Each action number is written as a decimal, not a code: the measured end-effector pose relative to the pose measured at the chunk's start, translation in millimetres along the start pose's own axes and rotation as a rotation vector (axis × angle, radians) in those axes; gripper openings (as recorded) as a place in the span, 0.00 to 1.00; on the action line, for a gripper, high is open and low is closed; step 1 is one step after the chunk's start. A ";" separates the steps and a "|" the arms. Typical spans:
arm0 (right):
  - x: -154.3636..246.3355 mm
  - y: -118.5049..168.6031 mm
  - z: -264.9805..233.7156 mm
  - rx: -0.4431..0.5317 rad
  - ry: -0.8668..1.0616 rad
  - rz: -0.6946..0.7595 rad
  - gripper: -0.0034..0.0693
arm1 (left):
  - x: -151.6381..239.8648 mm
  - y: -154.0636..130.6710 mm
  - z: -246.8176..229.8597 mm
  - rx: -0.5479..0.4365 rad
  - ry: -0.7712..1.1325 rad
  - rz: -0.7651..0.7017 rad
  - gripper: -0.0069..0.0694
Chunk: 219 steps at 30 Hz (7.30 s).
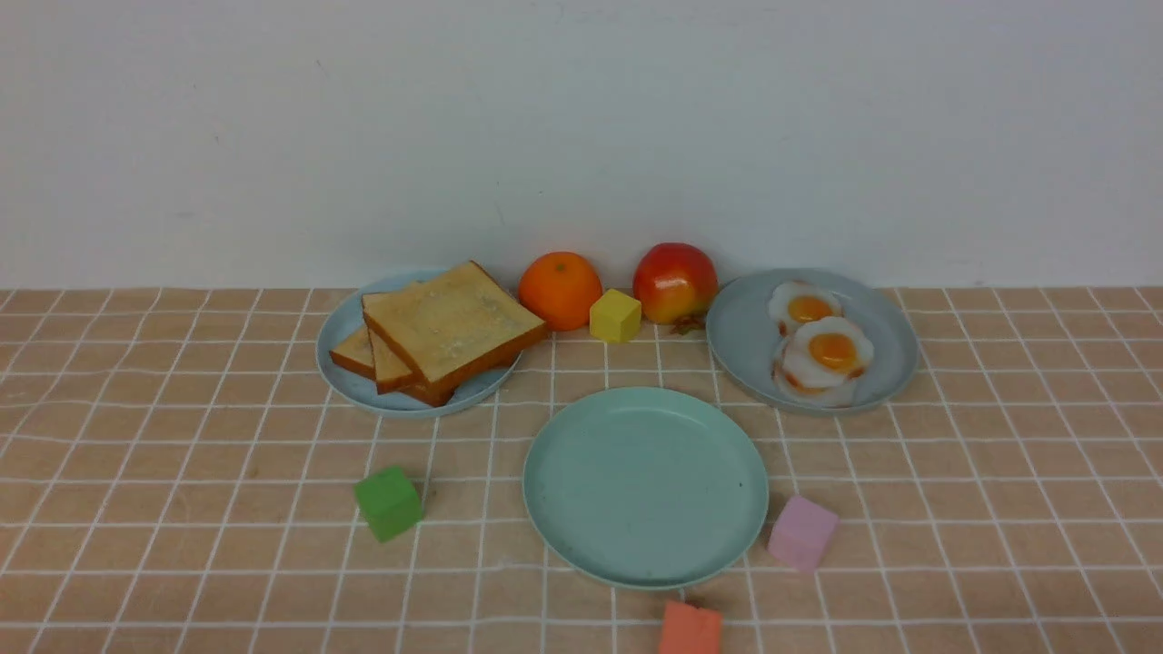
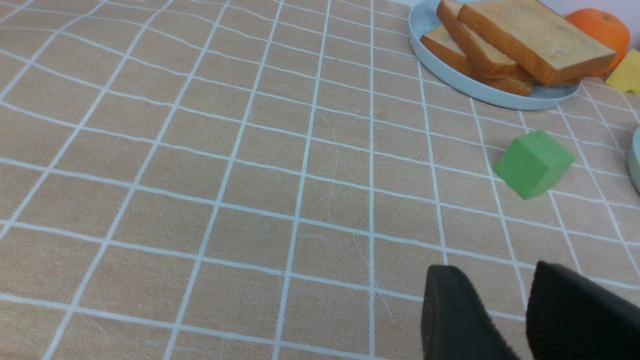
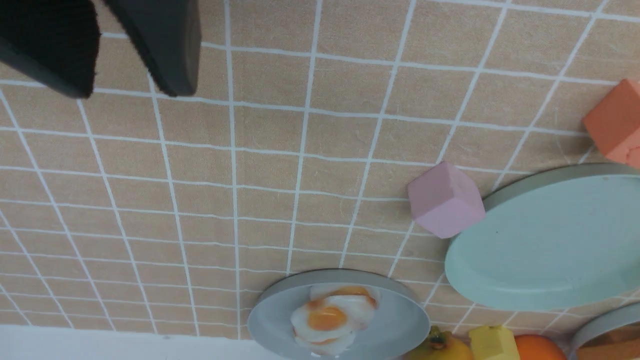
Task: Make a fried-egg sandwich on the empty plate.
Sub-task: Use the left arm to grab a slice of bread, then use the left arm to put a slice of bread into the empty plate in the middle, then use the right arm to grab a fried egg
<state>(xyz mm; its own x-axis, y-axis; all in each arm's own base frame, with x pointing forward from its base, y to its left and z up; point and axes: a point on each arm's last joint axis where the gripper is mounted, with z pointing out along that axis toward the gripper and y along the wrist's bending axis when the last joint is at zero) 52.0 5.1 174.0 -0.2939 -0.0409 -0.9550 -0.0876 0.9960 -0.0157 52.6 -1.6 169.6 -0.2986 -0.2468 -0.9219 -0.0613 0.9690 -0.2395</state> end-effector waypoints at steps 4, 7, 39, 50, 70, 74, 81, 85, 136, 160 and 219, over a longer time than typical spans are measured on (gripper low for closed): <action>0.0 0.0 0.0 0.000 0.000 0.000 0.38 | 0.0 0.0 0.0 0.000 0.000 0.000 0.40; 0.0 0.0 0.0 0.000 0.000 0.000 0.38 | 0.0 0.0 0.0 0.000 0.000 0.000 0.40; -1.7 0.7 0.3 -0.008 -0.026 0.039 0.38 | -133.7 -93.9 15.8 0.442 0.358 0.142 0.07; -23.5 4.8 -3.2 -0.144 -0.230 0.710 0.37 | -160.1 -149.9 113.5 0.420 0.564 0.370 0.07; -202.7 35.9 -51.7 -0.462 0.293 0.044 0.05 | -139.9 -181.3 324.8 0.261 0.755 0.762 0.08; -202.8 36.2 -51.5 -0.467 0.295 0.038 0.05 | -127.3 -179.0 342.4 0.291 0.733 0.854 0.19; -202.7 35.9 -51.4 -0.464 0.295 0.036 0.05 | -110.8 -176.8 359.0 0.288 0.708 0.893 0.53; -202.7 35.9 -51.4 -0.464 0.295 0.036 0.05 | -102.1 -175.9 366.7 0.288 0.698 0.902 0.60; -200.3 36.5 -52.2 -0.473 0.325 0.030 0.07 | -100.3 -179.4 367.6 0.292 0.685 0.926 0.13; -197.6 36.6 -72.8 -0.485 0.259 0.020 0.08 | -58.6 -293.8 225.9 0.515 0.780 1.011 0.10; -140.8 -26.1 397.8 -0.185 0.768 0.522 0.53 | -163.1 -133.1 -18.2 0.749 0.032 0.121 0.07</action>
<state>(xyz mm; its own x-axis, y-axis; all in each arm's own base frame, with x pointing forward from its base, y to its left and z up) 474.3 16.4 191.0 -0.8790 0.2997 -0.3708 0.1017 0.8777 0.4683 92.1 -90.1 357.4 -0.2903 -0.1280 -0.9483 0.6335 0.7171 -0.2907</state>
